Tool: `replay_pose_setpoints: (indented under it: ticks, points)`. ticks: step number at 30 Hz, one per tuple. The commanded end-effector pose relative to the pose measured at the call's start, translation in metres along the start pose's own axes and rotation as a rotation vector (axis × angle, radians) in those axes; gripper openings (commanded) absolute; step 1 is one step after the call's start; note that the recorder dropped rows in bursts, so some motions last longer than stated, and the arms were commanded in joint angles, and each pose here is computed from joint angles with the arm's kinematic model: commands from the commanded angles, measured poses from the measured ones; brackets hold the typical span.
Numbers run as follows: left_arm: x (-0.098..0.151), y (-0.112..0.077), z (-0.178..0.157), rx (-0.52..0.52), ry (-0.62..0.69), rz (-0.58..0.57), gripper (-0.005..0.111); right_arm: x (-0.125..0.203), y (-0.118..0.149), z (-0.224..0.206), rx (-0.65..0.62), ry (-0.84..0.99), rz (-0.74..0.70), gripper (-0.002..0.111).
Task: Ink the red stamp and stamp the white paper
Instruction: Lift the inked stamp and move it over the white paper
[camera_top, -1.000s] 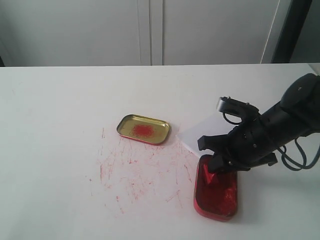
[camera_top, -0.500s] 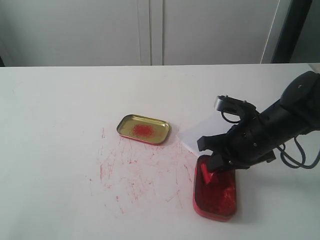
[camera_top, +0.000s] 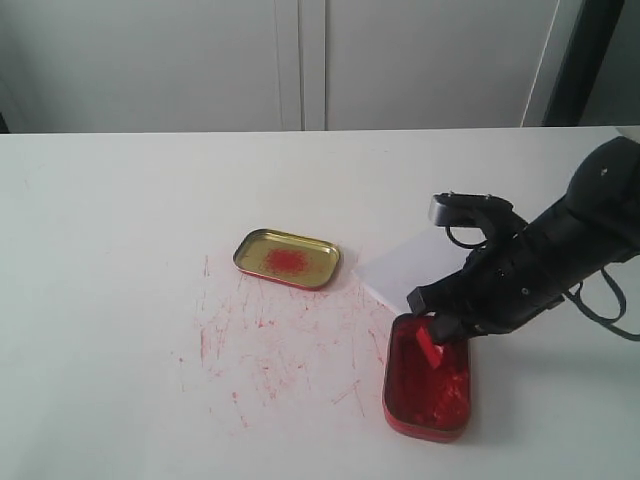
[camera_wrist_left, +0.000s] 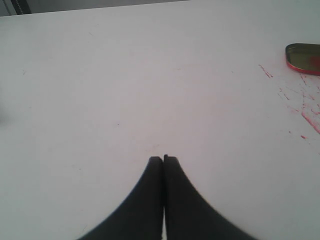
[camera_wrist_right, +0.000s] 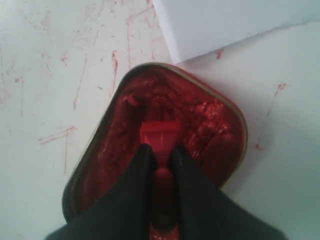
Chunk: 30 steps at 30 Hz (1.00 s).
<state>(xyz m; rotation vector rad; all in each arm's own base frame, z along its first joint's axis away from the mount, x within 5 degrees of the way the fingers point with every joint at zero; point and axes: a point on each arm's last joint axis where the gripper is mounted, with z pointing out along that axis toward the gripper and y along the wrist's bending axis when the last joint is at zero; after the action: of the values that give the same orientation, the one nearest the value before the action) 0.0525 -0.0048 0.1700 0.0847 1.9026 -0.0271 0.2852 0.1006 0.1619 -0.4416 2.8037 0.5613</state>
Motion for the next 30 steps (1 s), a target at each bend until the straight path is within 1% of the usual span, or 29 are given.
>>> replay_pose_setpoints:
  ticks: [1,7,11,17,23,30]
  points:
    - [0.001,0.000,0.000,-0.002,-0.003,-0.002,0.000,-0.009,0.004,-0.018,0.014,-0.072,-0.041,0.000]
    - [0.001,0.000,0.000,-0.002,-0.003,-0.002,0.000,-0.022,0.015,-0.039,-0.018,-0.109,-0.051,0.000]
    - [0.001,0.000,0.000,-0.002,-0.003,-0.002,0.000,-0.035,0.018,-0.049,-0.014,-0.151,-0.073,0.000]
    - [0.001,0.000,0.000,-0.002,-0.003,-0.002,0.000,-0.045,0.014,-0.057,0.059,-0.181,-0.131,0.000]
    - [0.001,0.000,0.000,-0.002,-0.003,-0.002,0.000,-0.054,0.009,-0.055,0.117,-0.170,-0.165,0.000]
    - [0.001,0.000,0.000,-0.002,-0.003,-0.002,0.000,-0.072,0.005,-0.053,0.146,-0.176,-0.156,0.000]
